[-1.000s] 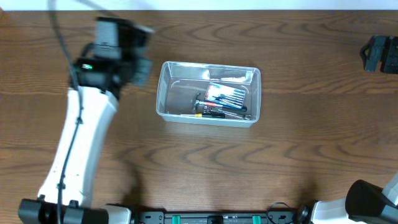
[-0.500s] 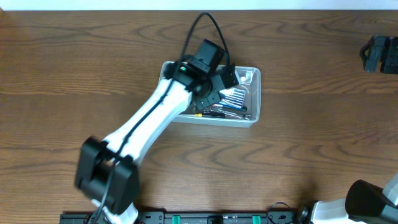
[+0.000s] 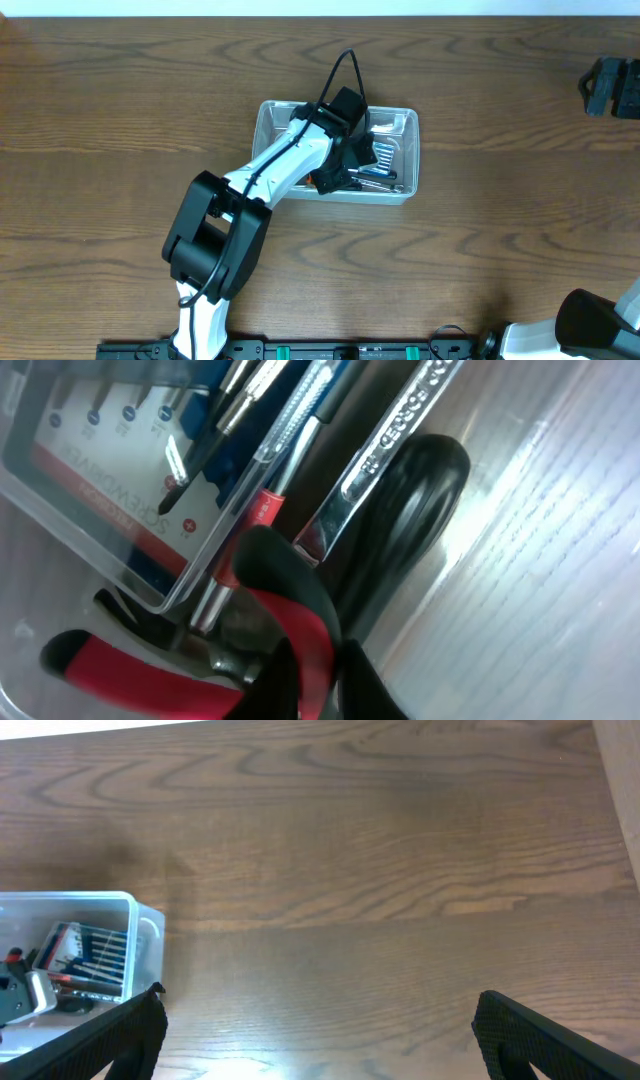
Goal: Pack container
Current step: 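Lift the pliers with left gripper and carry them into the container, then open left gripper to release the pliers inside the container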
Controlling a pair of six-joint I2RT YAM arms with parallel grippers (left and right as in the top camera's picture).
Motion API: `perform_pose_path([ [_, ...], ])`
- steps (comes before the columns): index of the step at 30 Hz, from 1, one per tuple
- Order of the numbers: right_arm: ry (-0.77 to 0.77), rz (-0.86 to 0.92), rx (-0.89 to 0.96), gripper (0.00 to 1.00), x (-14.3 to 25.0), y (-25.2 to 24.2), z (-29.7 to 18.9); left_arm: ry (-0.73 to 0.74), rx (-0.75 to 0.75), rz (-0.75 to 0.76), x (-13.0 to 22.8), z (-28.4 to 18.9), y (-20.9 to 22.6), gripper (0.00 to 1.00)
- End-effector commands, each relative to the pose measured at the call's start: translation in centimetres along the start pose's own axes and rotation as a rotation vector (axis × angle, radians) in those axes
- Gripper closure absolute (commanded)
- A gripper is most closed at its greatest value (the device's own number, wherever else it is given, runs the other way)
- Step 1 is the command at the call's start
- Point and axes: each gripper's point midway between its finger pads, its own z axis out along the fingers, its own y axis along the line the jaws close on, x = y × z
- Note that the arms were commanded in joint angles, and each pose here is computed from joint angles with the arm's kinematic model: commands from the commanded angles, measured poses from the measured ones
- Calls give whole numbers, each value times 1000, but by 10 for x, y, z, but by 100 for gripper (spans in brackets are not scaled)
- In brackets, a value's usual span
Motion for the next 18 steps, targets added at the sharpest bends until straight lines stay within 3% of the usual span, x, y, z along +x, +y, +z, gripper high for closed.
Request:
perform_pose_path([
  [1,-27,-6,5,1,-3,2,-10,11,8,-15,3,1,-2,54],
  [3,-27,-6,5,1,-2,2,-10,17,12,-15,4,1,-3,43],
  [6,-26,-6,4,1,-2,2,-10,12,-6,-19,5,-7,-1,18],
  [9,-26,-6,4,1,-2,2,-10,-6,-102,-41,2,-32,14,3],
  [15,-27,-6,5,1,-2,2,-10,-136,-338,-99,-2,-124,54,2],
  [18,-25,-6,4,1,-2,2,-10,-239,-405,-279,12,-168,74,2],
])
